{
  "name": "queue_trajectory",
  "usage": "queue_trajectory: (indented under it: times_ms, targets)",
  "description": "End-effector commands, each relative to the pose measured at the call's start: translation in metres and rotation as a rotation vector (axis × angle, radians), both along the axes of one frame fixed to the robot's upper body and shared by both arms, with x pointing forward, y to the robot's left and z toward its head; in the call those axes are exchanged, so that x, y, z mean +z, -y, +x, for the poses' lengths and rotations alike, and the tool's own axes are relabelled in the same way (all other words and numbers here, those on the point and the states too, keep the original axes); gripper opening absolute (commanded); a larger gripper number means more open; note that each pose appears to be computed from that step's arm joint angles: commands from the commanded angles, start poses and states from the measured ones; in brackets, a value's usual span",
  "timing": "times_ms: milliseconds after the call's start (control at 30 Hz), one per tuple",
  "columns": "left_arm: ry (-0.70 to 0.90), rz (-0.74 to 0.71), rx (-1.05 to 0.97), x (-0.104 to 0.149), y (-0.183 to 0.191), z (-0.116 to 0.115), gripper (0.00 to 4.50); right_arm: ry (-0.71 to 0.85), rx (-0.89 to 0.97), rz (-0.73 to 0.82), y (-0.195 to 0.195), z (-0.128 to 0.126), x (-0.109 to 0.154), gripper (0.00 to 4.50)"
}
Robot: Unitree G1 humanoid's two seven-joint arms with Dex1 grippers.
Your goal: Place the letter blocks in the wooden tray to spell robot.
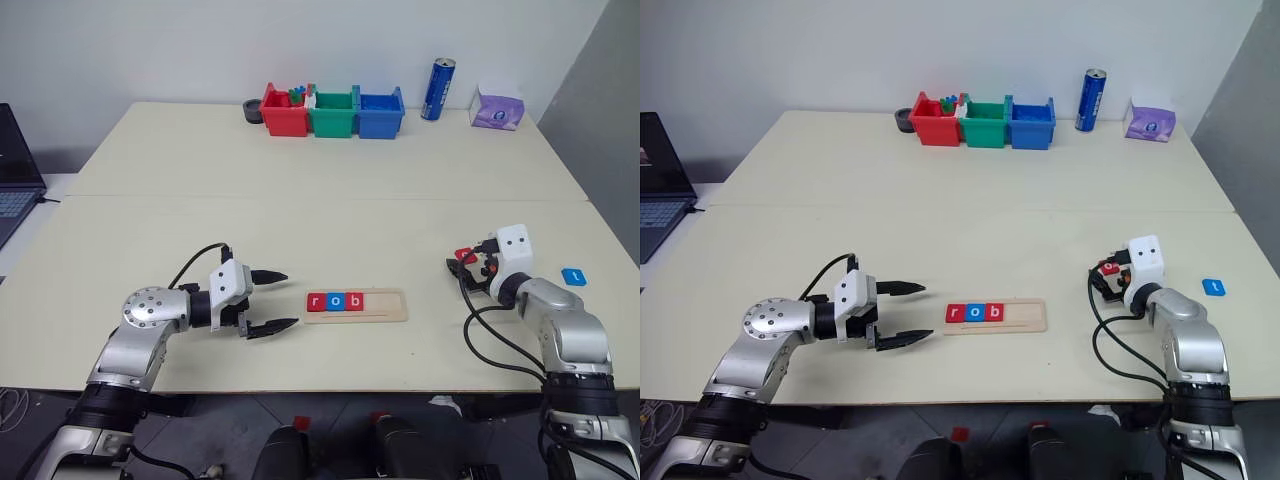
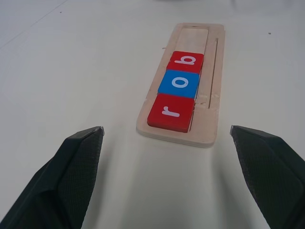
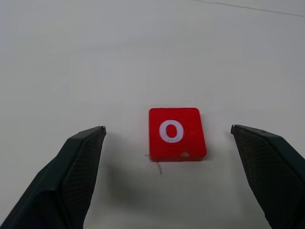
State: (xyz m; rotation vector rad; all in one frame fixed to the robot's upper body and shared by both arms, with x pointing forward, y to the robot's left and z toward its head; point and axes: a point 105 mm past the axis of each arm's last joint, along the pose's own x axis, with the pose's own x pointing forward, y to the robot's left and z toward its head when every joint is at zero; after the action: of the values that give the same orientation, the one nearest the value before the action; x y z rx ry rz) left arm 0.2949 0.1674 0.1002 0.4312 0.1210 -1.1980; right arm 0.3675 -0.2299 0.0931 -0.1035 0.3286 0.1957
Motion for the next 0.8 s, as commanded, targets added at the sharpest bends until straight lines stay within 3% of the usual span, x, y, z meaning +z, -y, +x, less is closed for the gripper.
queue_trajectory:
  times_ms: [33,100,200,433,600,800]
  targets:
    - [0.035,-0.011,-0.011,0.010,0.003,0.003,4.50,0.029,-0.021,0.025,0.005,0.007,0.005,4.47]
    - [0.037,-0.008,-0.012,0.011,0.003,0.003,4.50,0.001,-0.043,0.042,0.005,0.008,-0.002,4.47]
    - [0.040,-0.003,-0.011,0.012,0.003,0.001,4.50,-0.041,-0.085,0.057,0.008,0.007,-0.009,3.85]
    - [0.039,0.013,-0.007,0.013,0.001,0.000,4.50,-0.069,-0.098,0.025,0.008,-0.004,-0.017,1.43]
    - [0.038,0.015,-0.015,0.014,0.000,0.001,4.50,-0.003,-0.097,0.004,-0.008,-0.036,-0.003,1.45]
    - [0.036,0.022,-0.031,0.012,0.000,0.002,4.50,-0.032,-0.122,0.105,-0.055,-0.094,-0.005,1.45]
